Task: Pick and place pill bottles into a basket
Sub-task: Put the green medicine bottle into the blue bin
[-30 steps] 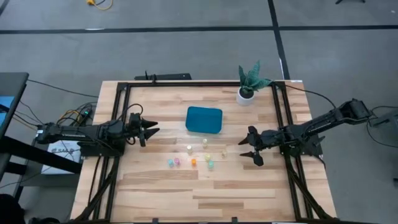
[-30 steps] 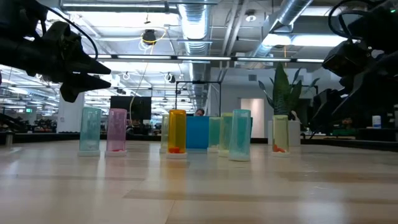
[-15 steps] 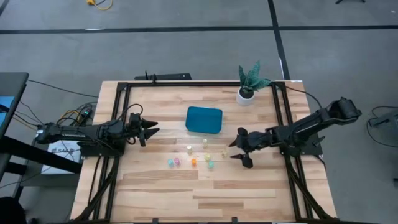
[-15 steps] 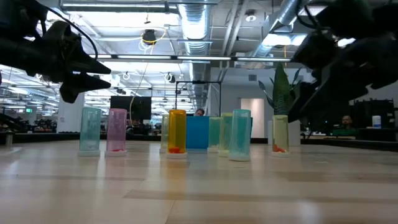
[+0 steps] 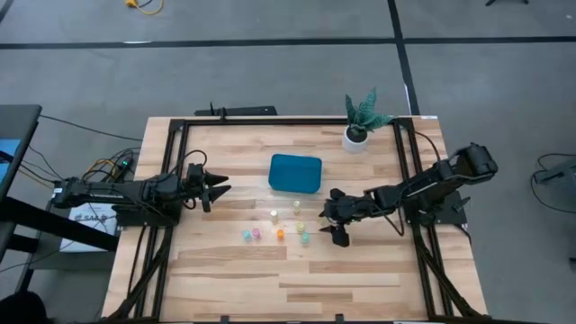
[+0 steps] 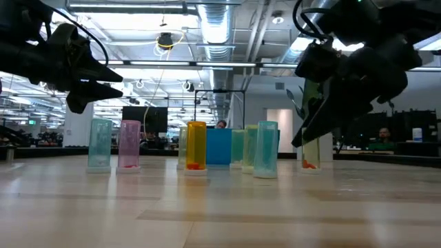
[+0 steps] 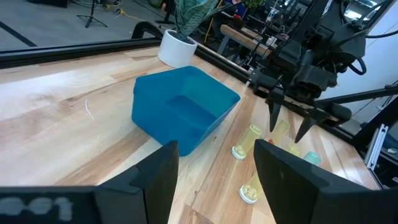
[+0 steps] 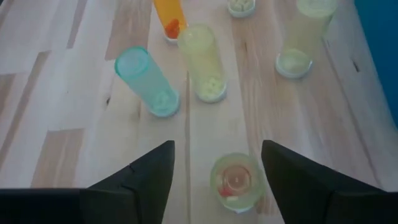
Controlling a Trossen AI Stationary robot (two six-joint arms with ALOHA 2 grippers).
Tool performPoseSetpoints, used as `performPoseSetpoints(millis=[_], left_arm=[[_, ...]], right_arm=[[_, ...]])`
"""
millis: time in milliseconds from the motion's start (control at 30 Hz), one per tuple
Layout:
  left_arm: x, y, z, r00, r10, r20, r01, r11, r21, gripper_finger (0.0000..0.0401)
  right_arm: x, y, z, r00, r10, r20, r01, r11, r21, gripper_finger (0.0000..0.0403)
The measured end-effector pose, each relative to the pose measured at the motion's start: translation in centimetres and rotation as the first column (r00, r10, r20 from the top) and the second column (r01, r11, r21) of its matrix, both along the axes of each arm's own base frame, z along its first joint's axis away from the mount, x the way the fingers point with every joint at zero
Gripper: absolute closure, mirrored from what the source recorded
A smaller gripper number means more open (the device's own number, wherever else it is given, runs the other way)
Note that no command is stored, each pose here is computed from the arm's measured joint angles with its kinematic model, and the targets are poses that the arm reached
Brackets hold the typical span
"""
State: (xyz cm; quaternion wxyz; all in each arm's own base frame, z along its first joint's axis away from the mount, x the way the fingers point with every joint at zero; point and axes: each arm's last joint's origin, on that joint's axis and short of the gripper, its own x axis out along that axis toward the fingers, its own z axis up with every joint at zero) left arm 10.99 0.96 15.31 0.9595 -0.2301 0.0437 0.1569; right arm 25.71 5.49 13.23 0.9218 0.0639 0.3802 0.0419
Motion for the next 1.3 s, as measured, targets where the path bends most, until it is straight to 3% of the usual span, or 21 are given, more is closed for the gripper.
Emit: performPoseSetpoints(millis=[767, 1100, 1300], left_arm=[[0.0, 0.0, 0.0, 1.0, 0.0, 0.0, 0.0, 1.0, 0.001, 0.0202], [0.0, 0.0, 0.0, 1.0, 0.0, -0.001, 0.0, 1.0, 0.001, 0.0202], [0.0, 0.0, 0.0, 1.0, 0.0, 0.0, 0.0, 1.0, 0.001, 0.0202]], right_arm=[[0.6, 0.1, 0.9, 0.999, 0.024, -0.023, -0.025, 0.999, -0.024, 0.0307], [2.9, -1.2, 4.6, 0.985, 0.134, -0.109, -0.153, 0.969, -0.192, 0.0303], [4.9, -4.0, 7.6, 0.996, 0.086, -0.022, -0.089, 0.966, -0.243, 0.0304]])
